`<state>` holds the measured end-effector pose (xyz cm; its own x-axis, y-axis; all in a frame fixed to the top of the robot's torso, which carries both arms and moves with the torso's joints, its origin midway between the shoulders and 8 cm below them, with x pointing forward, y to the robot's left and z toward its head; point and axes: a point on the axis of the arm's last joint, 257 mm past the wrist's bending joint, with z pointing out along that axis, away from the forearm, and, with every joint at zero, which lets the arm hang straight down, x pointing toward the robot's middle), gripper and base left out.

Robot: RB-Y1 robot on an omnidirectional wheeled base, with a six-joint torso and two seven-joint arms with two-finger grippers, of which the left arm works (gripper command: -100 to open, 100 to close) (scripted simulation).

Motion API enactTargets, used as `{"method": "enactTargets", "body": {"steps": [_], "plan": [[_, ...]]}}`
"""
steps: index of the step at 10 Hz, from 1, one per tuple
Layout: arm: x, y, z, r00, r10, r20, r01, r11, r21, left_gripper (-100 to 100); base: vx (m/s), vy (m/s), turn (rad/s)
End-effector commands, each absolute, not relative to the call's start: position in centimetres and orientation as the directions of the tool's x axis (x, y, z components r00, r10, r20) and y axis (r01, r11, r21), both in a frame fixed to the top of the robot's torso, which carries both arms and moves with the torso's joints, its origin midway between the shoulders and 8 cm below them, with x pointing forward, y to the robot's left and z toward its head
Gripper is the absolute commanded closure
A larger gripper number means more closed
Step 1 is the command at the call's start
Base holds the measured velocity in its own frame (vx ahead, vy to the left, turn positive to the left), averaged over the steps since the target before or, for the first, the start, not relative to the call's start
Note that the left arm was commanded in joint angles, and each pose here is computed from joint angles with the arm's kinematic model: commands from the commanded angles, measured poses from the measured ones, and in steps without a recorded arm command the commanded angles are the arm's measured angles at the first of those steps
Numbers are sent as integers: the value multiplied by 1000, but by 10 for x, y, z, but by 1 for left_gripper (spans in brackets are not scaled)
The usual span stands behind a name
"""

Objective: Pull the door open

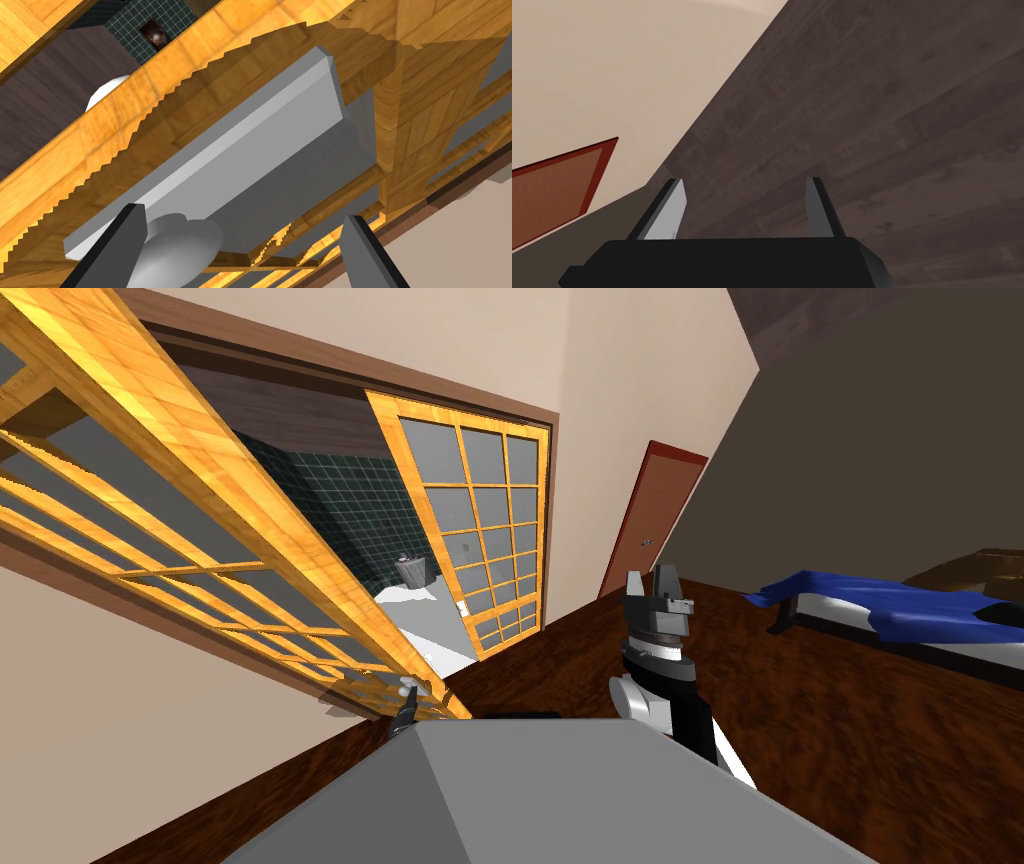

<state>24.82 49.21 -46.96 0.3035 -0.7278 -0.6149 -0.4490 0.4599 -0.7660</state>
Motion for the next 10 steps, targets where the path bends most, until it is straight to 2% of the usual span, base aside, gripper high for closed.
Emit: {"method": "enactTargets", "body": {"steps": [1, 10], "plan": [[244, 501, -471, 331, -742, -583, -451, 419, -788, 100, -42, 28, -67], [252, 498, -466, 399, -805, -438, -372, 294, -880, 100, -39, 28, -61]]}}
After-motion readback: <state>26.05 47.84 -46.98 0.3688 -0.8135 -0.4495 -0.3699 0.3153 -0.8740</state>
